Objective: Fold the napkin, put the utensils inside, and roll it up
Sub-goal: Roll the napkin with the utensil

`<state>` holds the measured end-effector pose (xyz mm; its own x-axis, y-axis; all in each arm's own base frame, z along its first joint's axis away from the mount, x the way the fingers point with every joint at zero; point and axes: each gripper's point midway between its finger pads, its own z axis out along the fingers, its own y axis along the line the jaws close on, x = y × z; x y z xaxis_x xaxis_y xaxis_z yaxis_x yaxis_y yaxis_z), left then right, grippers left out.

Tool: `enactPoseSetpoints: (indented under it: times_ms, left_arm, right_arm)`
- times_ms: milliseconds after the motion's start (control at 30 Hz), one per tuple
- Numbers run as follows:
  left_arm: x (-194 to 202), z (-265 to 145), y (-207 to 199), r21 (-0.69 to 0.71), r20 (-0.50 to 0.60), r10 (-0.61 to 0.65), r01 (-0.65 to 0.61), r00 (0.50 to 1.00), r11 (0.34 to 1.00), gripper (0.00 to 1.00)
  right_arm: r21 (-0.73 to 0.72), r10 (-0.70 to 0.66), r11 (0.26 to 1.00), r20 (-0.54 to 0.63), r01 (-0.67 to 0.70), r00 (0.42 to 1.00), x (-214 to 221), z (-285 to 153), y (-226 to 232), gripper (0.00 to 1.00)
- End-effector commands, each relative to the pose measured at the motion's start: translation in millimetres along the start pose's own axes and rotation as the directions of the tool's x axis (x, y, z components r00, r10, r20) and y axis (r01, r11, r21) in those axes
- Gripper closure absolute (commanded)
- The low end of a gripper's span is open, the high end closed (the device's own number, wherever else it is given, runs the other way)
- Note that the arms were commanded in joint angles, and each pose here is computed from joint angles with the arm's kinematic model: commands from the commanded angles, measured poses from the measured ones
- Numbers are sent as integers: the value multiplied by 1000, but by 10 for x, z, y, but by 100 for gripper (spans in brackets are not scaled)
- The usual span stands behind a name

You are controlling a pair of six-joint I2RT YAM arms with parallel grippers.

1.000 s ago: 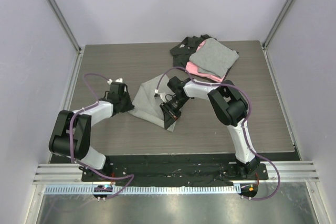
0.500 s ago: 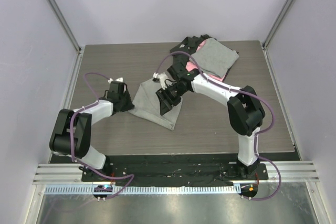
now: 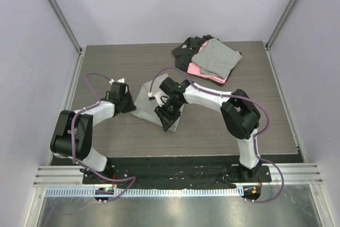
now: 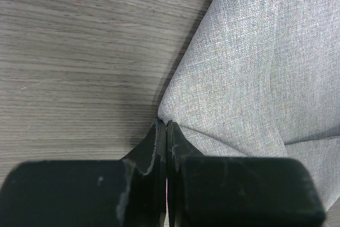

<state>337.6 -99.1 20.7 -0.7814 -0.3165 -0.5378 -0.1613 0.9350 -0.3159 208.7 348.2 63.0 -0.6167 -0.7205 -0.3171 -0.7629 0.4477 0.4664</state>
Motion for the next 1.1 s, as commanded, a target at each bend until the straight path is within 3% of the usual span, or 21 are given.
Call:
enactPoseSetpoints:
  times_ms: [0, 533, 733, 933, 1067]
  left_arm:
    - [159, 13, 123, -45, -64, 18, -21, 998, 999, 100]
    - [170, 22, 113, -39, -69, 16, -19, 997, 999, 100]
    - [176, 9, 106, -40, -77, 7, -10, 997, 999, 100]
    - [177, -27, 97, -54, -99, -15, 10, 995, 998, 100]
    - [197, -52, 83, -57, -123, -25, 18, 992, 998, 100]
  right_arm:
    - [92, 33, 995, -35, -29, 999, 75, -2, -275, 57]
    - [130, 70, 990, -57, -62, 996, 200, 160, -607, 58]
    - [195, 46, 980, 11, -47, 999, 16, -75, -596, 55]
    - [360, -128, 931, 188, 53, 974, -521, -678, -351, 46]
    - [606, -330, 787, 252, 118, 910, -805, -804, -332, 43]
